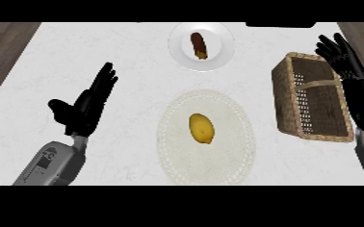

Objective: Pick the lemon from the placemat and place it in the basket

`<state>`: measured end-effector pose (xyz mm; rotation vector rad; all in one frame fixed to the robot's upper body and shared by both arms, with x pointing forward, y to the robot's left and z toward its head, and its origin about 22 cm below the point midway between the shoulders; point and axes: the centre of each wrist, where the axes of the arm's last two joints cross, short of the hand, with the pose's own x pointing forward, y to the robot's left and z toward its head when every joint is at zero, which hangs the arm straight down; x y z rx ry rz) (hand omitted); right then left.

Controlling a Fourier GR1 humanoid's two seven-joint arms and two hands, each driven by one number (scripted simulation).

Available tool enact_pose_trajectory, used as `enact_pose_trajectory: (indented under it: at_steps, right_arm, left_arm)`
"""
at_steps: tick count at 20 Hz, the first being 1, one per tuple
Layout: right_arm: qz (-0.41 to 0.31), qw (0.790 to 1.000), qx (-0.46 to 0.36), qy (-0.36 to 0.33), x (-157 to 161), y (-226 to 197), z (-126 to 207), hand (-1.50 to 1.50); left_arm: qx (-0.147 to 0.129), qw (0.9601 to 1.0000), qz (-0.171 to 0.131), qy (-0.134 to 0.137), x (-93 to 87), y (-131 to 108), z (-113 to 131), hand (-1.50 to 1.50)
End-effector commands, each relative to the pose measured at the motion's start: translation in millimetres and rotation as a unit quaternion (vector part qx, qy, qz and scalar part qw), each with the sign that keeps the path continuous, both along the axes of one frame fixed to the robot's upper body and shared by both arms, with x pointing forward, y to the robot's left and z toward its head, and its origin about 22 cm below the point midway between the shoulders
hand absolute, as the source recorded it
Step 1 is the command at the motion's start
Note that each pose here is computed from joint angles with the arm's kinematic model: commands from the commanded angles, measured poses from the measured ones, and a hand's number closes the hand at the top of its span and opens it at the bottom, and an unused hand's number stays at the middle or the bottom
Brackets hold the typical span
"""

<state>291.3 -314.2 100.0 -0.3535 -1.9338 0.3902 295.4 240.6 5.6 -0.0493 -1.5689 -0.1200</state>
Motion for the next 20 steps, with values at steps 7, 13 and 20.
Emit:
enact_pose_trajectory:
  at_steps: [7, 13, 20]
  right_arm:
    - [0.155, 0.988, 0.019, 0.006, -48.5, 138.4, -24.4, 1.50]
    - [0.017, 0.997, 0.068, 0.036, -86.9, 246.7, -78.3, -1.50]
    - [-0.176, 0.978, -0.072, 0.082, -66.4, 211.1, -87.5, -1.50]
  left_arm:
    - [-0.016, 0.9958, 0.075, -0.050, -20.6, -3.9, 11.3, 0.00]
    - [-0.016, 0.9966, 0.067, -0.044, -35.8, -15.2, 11.3, 0.00]
    - [-0.001, 0.9921, 0.116, -0.048, -37.8, -1.2, 11.8, 0.00]
